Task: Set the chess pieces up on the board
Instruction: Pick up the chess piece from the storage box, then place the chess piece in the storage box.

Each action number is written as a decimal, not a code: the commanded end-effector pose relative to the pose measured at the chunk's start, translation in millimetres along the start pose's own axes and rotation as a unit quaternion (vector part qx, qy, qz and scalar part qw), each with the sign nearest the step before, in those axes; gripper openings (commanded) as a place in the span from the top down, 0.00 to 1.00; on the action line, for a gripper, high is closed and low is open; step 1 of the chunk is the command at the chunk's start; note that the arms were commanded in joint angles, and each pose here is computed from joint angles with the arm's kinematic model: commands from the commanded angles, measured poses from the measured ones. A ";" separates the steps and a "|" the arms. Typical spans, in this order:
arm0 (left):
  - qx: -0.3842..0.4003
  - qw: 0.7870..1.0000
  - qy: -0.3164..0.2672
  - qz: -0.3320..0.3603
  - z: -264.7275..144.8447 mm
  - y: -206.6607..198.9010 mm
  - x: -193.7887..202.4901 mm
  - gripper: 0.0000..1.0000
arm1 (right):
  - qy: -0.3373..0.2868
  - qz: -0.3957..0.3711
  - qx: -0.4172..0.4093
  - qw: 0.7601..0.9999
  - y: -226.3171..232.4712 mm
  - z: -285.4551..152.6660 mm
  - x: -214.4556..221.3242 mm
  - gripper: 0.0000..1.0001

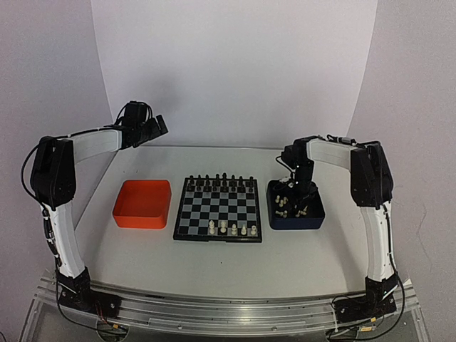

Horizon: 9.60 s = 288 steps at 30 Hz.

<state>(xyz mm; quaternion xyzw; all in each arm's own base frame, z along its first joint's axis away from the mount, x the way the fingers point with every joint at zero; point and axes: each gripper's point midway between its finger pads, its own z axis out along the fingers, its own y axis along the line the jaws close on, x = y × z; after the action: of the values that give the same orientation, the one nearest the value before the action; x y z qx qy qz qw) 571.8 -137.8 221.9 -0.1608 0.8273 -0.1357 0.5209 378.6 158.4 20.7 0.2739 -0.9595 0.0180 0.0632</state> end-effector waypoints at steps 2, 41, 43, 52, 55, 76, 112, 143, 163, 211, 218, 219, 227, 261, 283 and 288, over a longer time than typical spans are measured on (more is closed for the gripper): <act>-0.002 1.000 -0.014 0.006 -2.0 -3.6 -9.6 0.00 | 0.015 -0.002 0.006 1.000 -0.6 6.9 1.5 0.70; 0.008 1.000 0.001 -0.001 6.3 -5.7 1.4 0.00 | -0.032 0.027 0.029 0.999 -10.9 -2.9 -28.7 0.82; 0.010 1.000 0.002 -0.002 6.2 -6.3 2.1 0.00 | -0.039 0.027 0.028 0.998 -10.8 -6.7 -30.8 0.83; 0.012 1.000 -0.001 -0.005 1.2 -5.4 1.5 0.00 | -0.055 0.030 0.024 0.998 -8.7 -16.1 -32.4 0.81; 0.012 1.000 -0.001 -0.007 -0.5 -4.8 1.9 0.00 | -0.059 0.031 0.023 0.998 -8.2 -17.1 -33.4 0.81; 0.010 1.000 0.002 -0.006 -0.3 -3.6 3.5 0.00 | -0.075 0.068 -0.025 0.995 7.0 -16.1 -41.0 0.73; 0.013 1.000 0.011 -0.005 5.6 -5.4 7.5 0.00 | -0.112 0.175 0.009 0.978 -11.0 -5.5 -61.4 0.70; 0.022 1.000 0.000 -0.015 -11.3 -5.6 1.4 0.00 | -0.216 0.159 0.023 0.963 -18.5 -68.2 -75.4 0.91; 0.116 0.991 -0.059 -0.013 -81.4 -28.5 -22.6 0.00 | -0.347 0.167 -0.094 0.918 18.8 -162.0 -55.7 0.95; 0.588 0.808 0.006 0.041 -229.6 -303.8 151.5 0.49 | -0.598 0.297 -0.522 0.531 136.8 -315.1 -36.2 1.00; 0.593 0.804 -0.001 0.042 -233.0 -311.3 157.3 0.59 | -0.604 0.286 -0.528 0.524 138.1 -318.8 -29.3 1.00; 0.593 0.804 -0.002 0.041 -233.3 -311.9 158.0 0.60 | -0.604 0.285 -0.529 0.525 138.6 -318.8 -28.5 1.00; 0.600 0.799 -0.009 0.036 -239.3 -317.0 158.1 0.62 | -0.597 0.283 -0.533 0.529 141.2 -313.8 -27.6 0.99; 0.566 0.821 0.018 0.073 -247.6 -299.5 159.8 1.00 | -0.637 0.293 -0.463 0.542 125.7 -301.8 -12.1 0.26; 0.603 0.752 0.183 0.194 -283.3 -292.4 202.5 1.00 | -0.564 -0.118 -0.236 0.783 139.4 -257.4 74.6 0.25; 0.637 0.715 0.196 0.212 -313.2 -281.9 200.7 1.00 | -0.535 -0.217 -0.265 0.773 159.1 -246.2 101.2 0.21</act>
<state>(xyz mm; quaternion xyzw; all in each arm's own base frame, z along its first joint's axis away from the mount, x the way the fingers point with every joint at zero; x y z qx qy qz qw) 275.9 -475.2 249.0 0.3618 0.6980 -0.5170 0.3386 277.4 254.9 306.2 0.2918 -0.7425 -0.3932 -0.4571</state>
